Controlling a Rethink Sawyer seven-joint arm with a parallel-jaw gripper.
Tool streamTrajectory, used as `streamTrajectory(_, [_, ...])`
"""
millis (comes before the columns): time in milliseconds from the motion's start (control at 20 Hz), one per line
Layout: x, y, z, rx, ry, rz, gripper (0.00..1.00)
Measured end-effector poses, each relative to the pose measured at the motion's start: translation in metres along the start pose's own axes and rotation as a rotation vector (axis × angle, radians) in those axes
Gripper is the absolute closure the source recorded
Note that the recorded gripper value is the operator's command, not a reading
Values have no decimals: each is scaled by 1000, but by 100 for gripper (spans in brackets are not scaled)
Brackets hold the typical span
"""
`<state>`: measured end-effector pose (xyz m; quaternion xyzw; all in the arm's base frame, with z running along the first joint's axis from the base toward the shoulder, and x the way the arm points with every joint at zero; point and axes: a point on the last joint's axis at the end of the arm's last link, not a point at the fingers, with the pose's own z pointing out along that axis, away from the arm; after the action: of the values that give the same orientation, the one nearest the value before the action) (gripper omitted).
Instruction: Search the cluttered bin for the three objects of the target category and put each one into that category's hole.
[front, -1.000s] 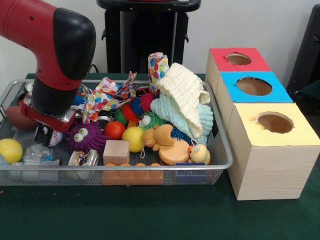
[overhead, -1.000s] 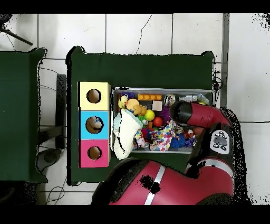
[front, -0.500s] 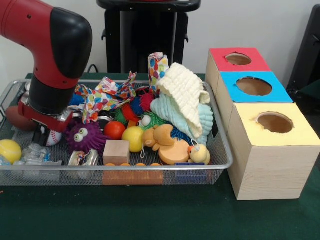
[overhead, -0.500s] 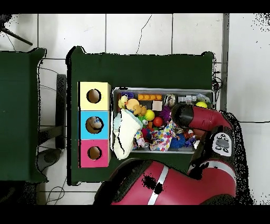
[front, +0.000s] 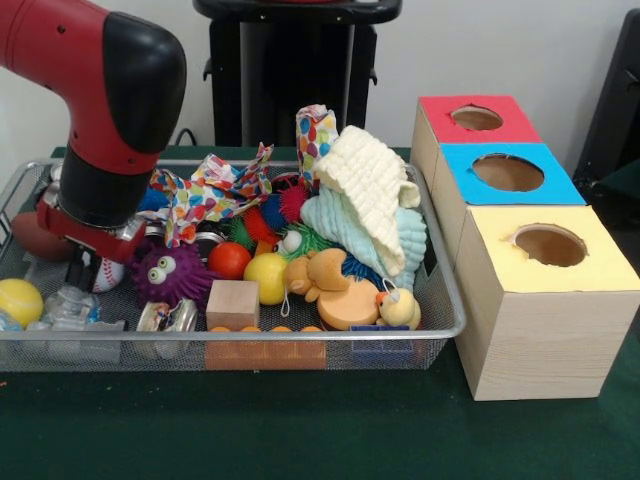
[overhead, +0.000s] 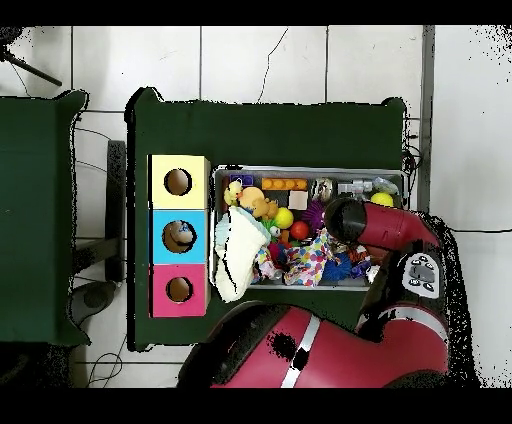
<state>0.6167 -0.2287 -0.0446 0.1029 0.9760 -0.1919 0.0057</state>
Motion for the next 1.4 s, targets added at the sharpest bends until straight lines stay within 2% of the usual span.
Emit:
streamTrajectory(550, [8, 11, -20, -8, -58, -10, 100])
streamTrajectory(850, [21, 9, -31, -14, -44, -3, 100])
streamTrajectory(1400, [37, 8, -35, -20, -21, 4, 100])
